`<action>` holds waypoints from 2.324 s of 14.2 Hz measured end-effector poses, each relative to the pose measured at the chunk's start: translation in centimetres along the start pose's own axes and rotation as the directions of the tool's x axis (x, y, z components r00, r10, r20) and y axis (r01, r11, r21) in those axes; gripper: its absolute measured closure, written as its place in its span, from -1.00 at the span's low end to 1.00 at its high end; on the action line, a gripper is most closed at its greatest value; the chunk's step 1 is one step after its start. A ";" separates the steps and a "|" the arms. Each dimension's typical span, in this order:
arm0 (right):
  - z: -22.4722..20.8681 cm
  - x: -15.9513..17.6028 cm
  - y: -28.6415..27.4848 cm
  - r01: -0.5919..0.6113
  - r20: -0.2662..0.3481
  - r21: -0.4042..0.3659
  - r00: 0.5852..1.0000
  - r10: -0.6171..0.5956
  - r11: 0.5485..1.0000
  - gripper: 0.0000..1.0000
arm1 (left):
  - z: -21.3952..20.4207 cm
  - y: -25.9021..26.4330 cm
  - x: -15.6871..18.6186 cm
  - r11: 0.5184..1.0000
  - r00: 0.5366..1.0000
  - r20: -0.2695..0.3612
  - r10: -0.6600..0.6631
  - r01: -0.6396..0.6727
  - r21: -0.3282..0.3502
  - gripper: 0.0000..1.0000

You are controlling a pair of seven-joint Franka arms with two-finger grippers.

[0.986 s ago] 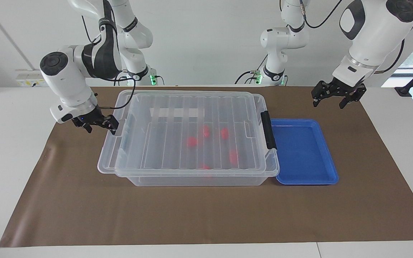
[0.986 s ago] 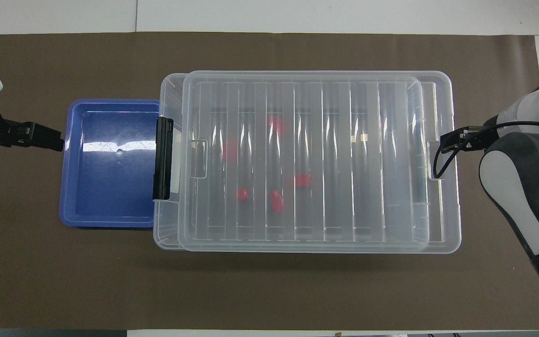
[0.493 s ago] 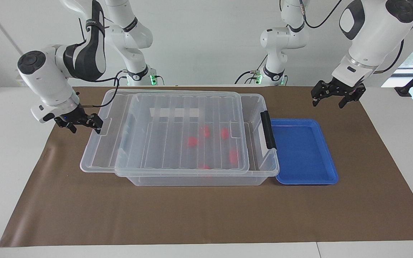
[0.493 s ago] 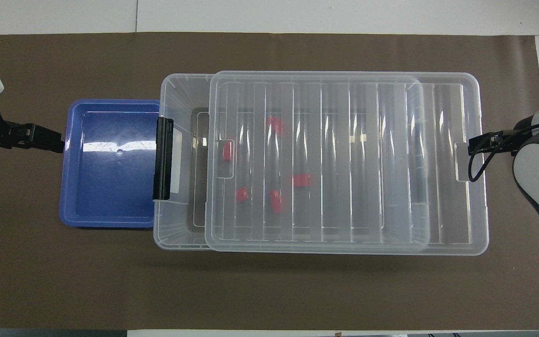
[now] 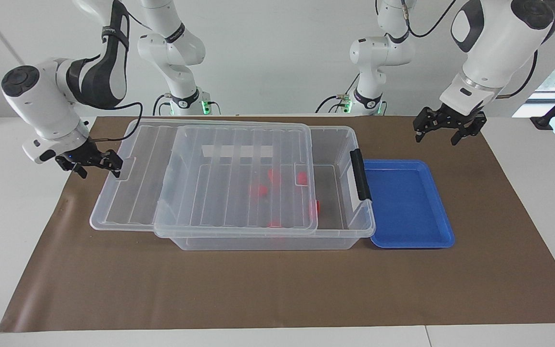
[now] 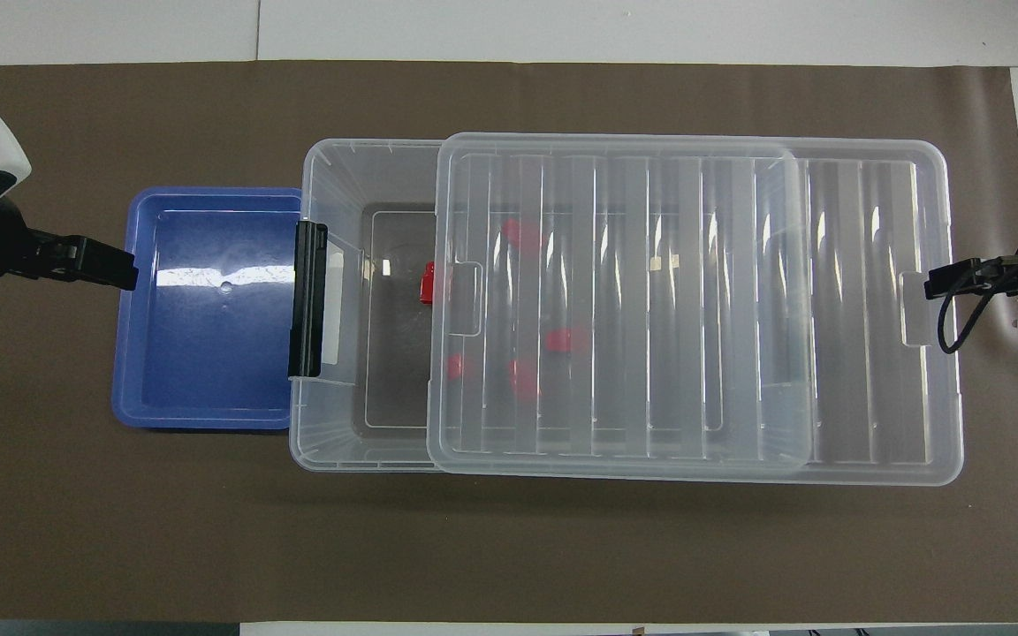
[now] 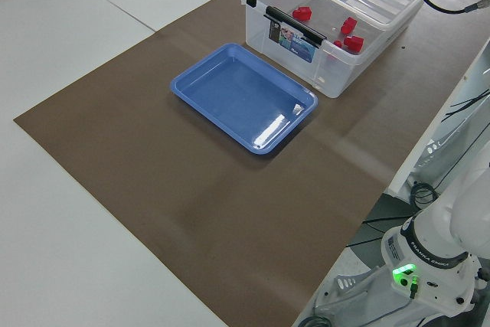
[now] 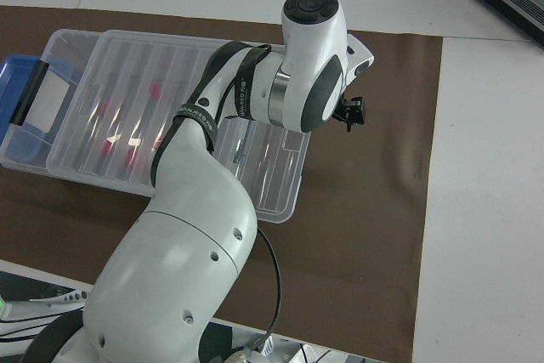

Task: Place red block in blue tray from box
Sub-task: 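Slide the clear lid away from the blue tray with the right gripper, then reach the left gripper into the opened box toward a red block, then close the left gripper on the red block and lift it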

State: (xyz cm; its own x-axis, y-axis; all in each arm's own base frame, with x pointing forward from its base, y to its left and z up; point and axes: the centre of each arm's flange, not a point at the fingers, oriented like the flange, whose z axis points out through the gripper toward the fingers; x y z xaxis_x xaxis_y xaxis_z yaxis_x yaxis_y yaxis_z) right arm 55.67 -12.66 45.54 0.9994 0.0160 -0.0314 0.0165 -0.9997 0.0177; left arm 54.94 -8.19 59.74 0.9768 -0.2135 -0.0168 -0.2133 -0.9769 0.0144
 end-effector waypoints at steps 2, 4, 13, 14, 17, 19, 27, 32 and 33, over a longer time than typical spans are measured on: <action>-0.1 -0.3 1.1 0.015 -0.001 -0.001 1.000 -0.015 1.000 -1.00 | 0.0 2.8 0.3 1.000 1.000 -0.012 0.016 -0.016 0.001 -1.00; -0.3 -0.5 2.2 0.030 -0.005 -0.003 1.000 -0.030 1.000 -1.00 | 0.1 6.6 0.4 1.000 0.999 -0.025 0.025 -0.025 0.001 -1.00; -0.8 -1.8 6.8 0.083 -0.015 -0.011 0.996 -0.083 0.996 -1.00 | 5.8 19.6 2.6 0.999 0.994 -0.090 0.054 -0.054 0.003 -1.00; -0.9 -1.8 6.9 0.087 -0.015 -0.012 0.996 -0.088 0.996 -1.00 | 7.4 20.4 3.2 0.998 0.995 -0.084 0.056 -0.056 0.002 -1.00; -0.9 -1.9 7.2 0.089 -0.015 -0.012 0.996 -0.089 0.996 -1.00 | 11.9 22.7 4.3 1.000 0.997 -0.077 0.023 -0.024 -0.008 -1.00; -0.9 -1.9 7.3 0.087 -0.016 -0.013 0.996 -0.087 0.996 -1.00 | 14.2 24.0 4.5 1.000 0.997 -0.082 0.012 -0.013 -0.015 -1.00; -2.6 -1.4 6.9 0.103 -0.019 -0.015 0.994 -0.104 0.995 -1.00 | 21.2 24.5 4.0 1.000 0.995 -0.100 0.011 -0.014 -0.026 -1.00; -7.9 -0.1 2.4 0.082 0.030 0.007 0.996 -0.082 0.997 -1.00 | 27.2 26.8 4.5 0.999 0.994 -0.104 -0.024 0.020 -0.046 -1.00; -8.7 -0.1 1.2 0.053 0.048 0.012 0.997 -0.053 0.999 -1.00 | 28.0 26.8 4.6 0.999 0.994 -0.105 -0.027 0.023 -0.048 -1.00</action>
State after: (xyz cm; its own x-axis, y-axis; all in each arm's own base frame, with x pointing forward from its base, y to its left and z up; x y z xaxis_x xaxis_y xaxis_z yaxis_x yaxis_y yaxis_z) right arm 55.89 -13.66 54.22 0.9944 0.0683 -0.0804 0.0688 -0.9976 0.0037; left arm 53.20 -35.70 32.04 0.9789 -0.1843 0.0877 -0.1901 -0.9798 0.0621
